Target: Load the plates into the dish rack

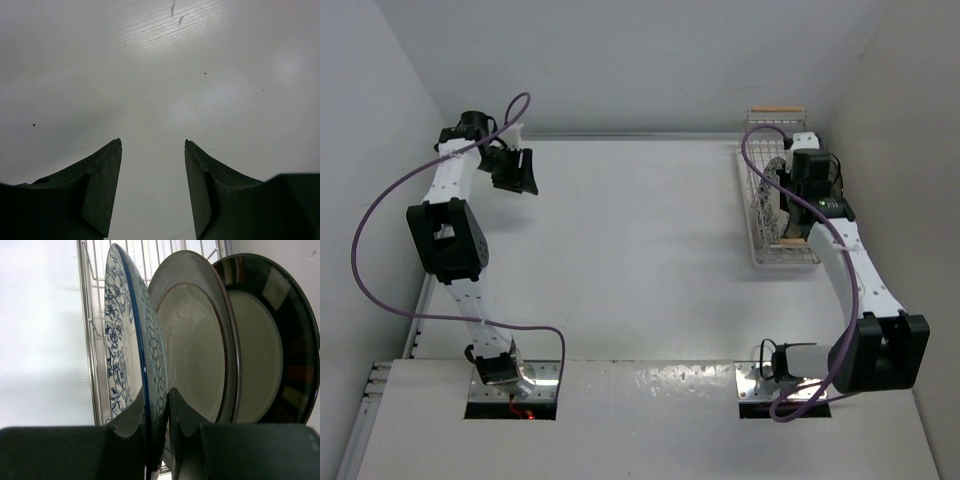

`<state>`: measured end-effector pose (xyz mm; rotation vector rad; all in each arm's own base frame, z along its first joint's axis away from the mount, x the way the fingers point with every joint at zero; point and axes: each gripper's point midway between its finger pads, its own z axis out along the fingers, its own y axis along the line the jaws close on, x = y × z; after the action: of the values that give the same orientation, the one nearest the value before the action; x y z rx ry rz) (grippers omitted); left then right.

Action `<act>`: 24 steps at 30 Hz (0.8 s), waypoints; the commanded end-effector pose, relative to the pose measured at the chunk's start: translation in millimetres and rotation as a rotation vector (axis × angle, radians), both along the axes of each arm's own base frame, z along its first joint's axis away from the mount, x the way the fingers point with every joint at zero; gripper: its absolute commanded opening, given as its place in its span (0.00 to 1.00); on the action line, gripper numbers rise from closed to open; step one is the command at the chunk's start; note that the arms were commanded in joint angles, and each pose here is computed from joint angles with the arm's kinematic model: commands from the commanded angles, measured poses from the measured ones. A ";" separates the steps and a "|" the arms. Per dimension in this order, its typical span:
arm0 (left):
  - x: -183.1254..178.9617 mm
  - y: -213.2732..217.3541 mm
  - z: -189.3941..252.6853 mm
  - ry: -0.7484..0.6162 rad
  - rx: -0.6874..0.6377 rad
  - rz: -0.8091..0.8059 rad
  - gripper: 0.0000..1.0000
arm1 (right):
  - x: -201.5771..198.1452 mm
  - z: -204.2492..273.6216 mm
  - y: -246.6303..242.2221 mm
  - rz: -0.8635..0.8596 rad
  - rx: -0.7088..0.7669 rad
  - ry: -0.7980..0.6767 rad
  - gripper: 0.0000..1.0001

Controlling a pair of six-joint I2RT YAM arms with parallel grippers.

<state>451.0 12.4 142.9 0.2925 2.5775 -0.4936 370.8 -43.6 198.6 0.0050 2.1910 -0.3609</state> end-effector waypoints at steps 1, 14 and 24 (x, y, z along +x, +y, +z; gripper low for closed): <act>0.7 5.1 20.8 -0.057 0.007 0.012 0.58 | 15.0 47.9 -0.8 0.000 -0.018 -0.180 0.00; -1.1 6.2 17.3 -0.046 0.014 0.016 0.58 | 14.2 31.9 14.1 0.054 -0.070 -0.095 0.07; -1.1 6.2 17.3 -0.046 0.014 0.016 0.58 | 9.6 29.8 9.5 0.019 -0.004 -0.093 0.37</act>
<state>449.7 13.5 140.3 0.2889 2.5865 -0.4881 370.6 -35.5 195.1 -0.0629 2.1997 -0.3965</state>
